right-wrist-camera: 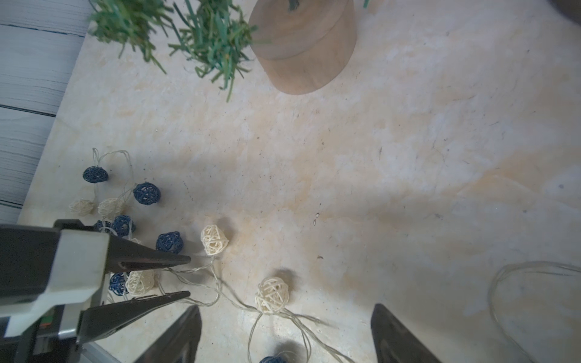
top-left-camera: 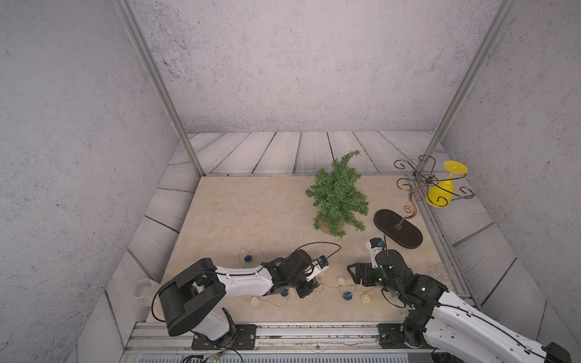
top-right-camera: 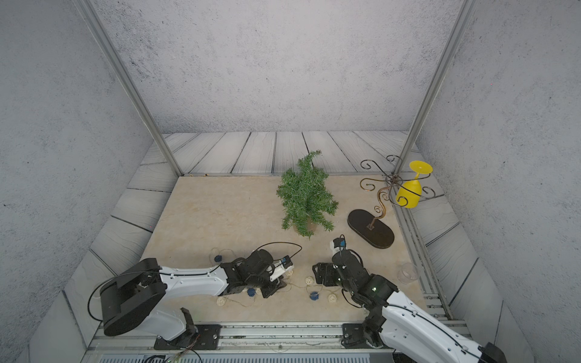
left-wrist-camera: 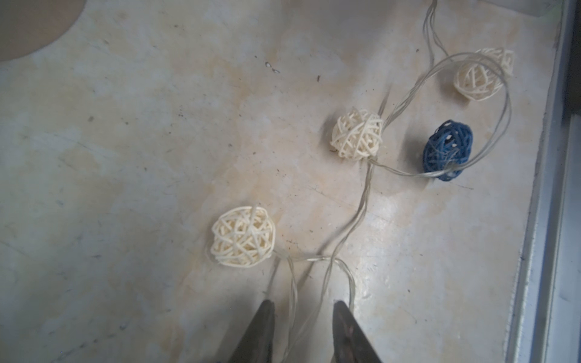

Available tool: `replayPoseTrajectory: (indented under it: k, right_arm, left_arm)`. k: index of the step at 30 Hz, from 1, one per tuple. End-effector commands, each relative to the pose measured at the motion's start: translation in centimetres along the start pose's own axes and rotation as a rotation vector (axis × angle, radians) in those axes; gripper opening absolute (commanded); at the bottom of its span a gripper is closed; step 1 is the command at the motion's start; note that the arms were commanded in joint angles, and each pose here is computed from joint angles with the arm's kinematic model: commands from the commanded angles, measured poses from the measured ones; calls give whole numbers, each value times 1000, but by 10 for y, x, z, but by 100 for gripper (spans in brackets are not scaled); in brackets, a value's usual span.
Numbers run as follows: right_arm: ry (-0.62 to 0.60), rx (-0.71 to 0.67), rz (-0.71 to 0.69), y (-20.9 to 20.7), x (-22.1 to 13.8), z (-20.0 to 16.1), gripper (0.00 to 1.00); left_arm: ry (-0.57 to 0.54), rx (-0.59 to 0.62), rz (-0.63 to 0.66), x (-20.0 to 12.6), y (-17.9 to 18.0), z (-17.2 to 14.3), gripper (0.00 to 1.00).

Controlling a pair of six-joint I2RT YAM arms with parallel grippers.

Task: Wrap string light around the christmas tree
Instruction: Pick up the light string from the center of the board.

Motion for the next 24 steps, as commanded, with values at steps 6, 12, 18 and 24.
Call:
replayPoseTrajectory:
  k: [6,12,18,24]
  right_arm:
    - [-60,-4,-4,-1,-1,6,82]
    - [-186,-87,70,12,6,27,82]
    - [-359,-227,148,26,13,45,81]
    - [-391,-345,160,30,26,43,79]
  left_arm:
    - [-13,19,93,2,9,9,0]
    - [-249,-31,289,-50,26,46,0]
    - [-437,-35,316,-103,24,78,0]
    - [-495,-21,300,-131,16,98,0]
Point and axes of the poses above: each gripper's point midway between its finger pads, its own x axis out along the fingers, its own y axis along the line the jaws close on, z = x × y, the point moved 4 cm from there along -x, back along the fingers, and after that the axes turned 14 degrees about -x, right-handed, at the moved point
